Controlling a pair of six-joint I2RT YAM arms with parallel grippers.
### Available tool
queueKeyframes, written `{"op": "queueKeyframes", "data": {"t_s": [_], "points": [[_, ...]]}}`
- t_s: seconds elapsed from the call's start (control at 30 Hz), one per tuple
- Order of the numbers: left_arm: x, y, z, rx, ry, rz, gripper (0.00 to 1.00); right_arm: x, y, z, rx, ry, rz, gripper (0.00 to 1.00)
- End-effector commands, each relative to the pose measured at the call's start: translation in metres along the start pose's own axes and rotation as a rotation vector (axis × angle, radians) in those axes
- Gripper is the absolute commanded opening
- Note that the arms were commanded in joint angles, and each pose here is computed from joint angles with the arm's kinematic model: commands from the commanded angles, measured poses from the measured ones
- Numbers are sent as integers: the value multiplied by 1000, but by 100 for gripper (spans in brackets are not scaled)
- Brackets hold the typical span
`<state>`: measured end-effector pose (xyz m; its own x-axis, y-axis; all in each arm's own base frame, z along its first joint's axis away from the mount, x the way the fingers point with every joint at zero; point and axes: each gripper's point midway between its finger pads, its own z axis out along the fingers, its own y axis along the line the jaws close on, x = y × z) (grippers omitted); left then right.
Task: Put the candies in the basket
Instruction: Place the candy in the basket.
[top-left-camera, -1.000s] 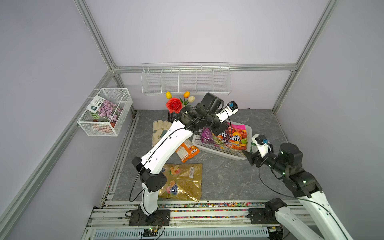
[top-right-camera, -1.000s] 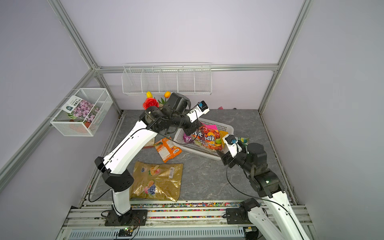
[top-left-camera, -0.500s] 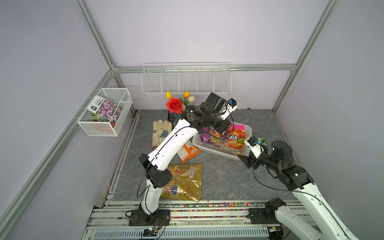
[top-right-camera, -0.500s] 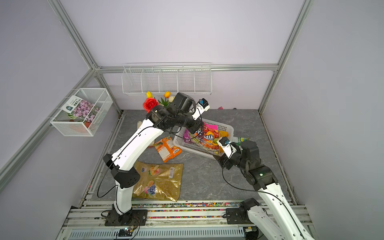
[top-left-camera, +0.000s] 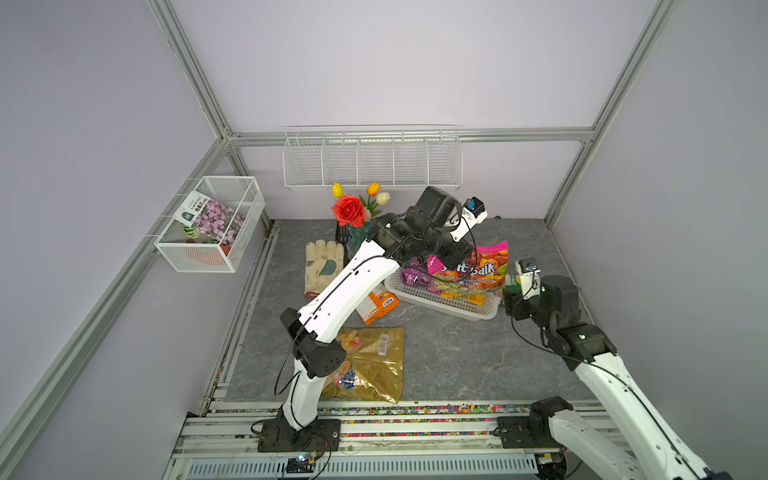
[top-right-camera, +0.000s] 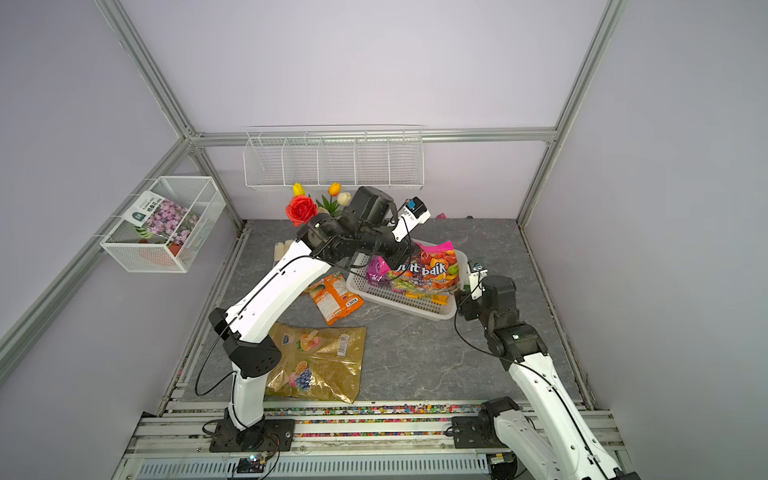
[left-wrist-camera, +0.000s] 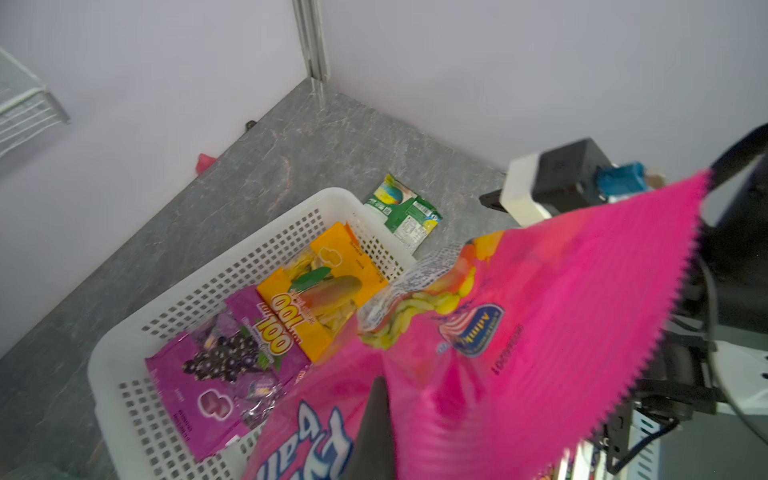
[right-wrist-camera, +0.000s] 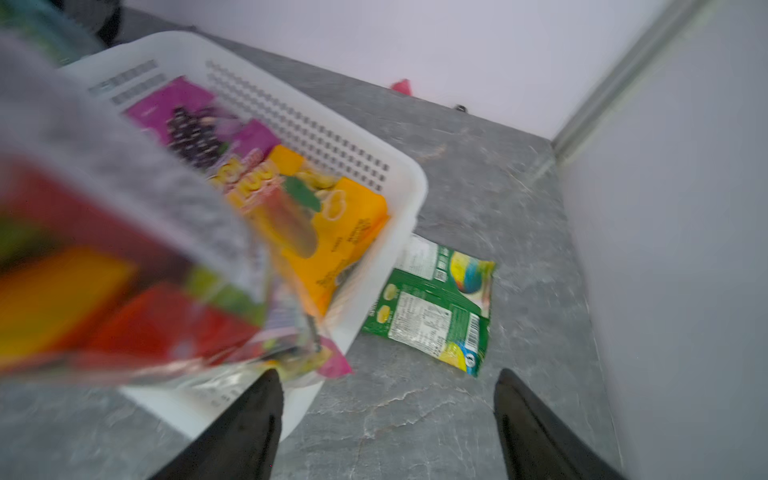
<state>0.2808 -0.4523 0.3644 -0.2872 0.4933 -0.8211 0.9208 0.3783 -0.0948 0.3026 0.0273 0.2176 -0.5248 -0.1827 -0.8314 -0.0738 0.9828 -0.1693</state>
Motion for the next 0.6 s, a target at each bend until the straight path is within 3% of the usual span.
{"op": "queueKeyframes", "data": {"t_s": [0.0,0.1,0.27,0.57], "points": [[-56,-28,-11,122,-228,-80,0,-8,-22,5,113,-22,220,81],[-65,-39,2,231,-274,-212,0,-6,-15,13,75,7,244,81],[-73,-50,21,338,-287,-360,0,-4,-30,19,155,21,280,81],[-75,-36,18,240,-286,-443,0,-25,-42,22,179,-17,284,81]]}}
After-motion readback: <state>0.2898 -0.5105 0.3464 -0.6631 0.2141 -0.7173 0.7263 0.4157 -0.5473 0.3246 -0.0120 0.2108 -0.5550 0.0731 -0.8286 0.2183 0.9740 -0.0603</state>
